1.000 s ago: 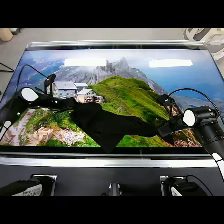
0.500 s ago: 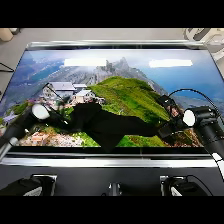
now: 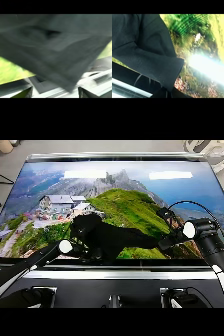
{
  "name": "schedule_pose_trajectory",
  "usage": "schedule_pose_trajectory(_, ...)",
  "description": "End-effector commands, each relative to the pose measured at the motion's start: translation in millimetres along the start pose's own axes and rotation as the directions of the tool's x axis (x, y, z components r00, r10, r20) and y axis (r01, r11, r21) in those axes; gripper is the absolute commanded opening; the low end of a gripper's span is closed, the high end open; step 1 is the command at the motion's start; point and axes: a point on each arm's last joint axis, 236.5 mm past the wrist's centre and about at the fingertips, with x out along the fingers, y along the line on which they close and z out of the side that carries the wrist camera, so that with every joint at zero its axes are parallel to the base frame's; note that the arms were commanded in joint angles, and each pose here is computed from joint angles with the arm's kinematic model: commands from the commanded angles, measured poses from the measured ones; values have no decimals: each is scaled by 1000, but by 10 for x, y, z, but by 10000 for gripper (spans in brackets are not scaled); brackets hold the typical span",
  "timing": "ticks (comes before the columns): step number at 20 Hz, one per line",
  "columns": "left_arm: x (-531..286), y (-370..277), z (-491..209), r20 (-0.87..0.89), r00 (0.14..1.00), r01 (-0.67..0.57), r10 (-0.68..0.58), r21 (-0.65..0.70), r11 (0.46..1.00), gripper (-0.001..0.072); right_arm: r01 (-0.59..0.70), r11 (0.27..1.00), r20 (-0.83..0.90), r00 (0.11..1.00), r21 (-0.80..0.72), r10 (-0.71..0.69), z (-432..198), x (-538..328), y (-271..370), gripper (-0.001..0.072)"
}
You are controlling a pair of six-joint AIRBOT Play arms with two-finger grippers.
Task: Fold the shirts.
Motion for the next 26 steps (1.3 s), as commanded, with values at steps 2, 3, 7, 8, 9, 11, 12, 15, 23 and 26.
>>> schedule_pose_trajectory(2,170,-128,143,109,994,31,-29,-12,999,600,-1,1000,-1,1000,0,1,-3,1,4,15)
schedule_pose_trajectory(3,163,-149,205,135,990,43,-38,-37,998,595,-1,1000,-1,1000,1,1,-2,1,5,15)
schedule_pose_trajectory(7,175,-139,282,165,986,48,-37,-61,997,86,-22,1000,7,1000,8,22,17,0,53,14)
schedule_pose_trajectory(8,164,-155,288,168,985,47,-41,-34,998,28,-24,1000,9,1000,9,23,21,-2,57,14)
schedule_pose_trajectory(9,120,-210,310,177,983,51,-55,24,998,27,-22,1000,12,1000,8,21,29,-2,53,14)
schedule_pose_trajectory(11,-194,-539,462,241,960,78,-140,248,966,25,-5,1000,44,999,19,4,109,-73,7,14)
schedule_pose_trajectory(12,-477,-769,558,281,939,77,-199,392,917,25,21,999,94,995,41,-25,232,-220,-68,14)
schedule_pose_trajectory(15,-2023,-1546,842,462,784,-5,-414,672,741,25,241,957,401,870,160,-286,889,-1398,-689,14)
schedule_pose_trajectory(23,-6212,-2454,-478,635,-26,-170,-772,758,629,25,295,714,710,141,635,-690,111,-5347,-1131,14)
schedule_pose_trajectory(26,-6167,-2440,-473,643,-3,-194,-766,751,632,25,320,671,685,85,669,-724,-161,-5524,-1130,14)
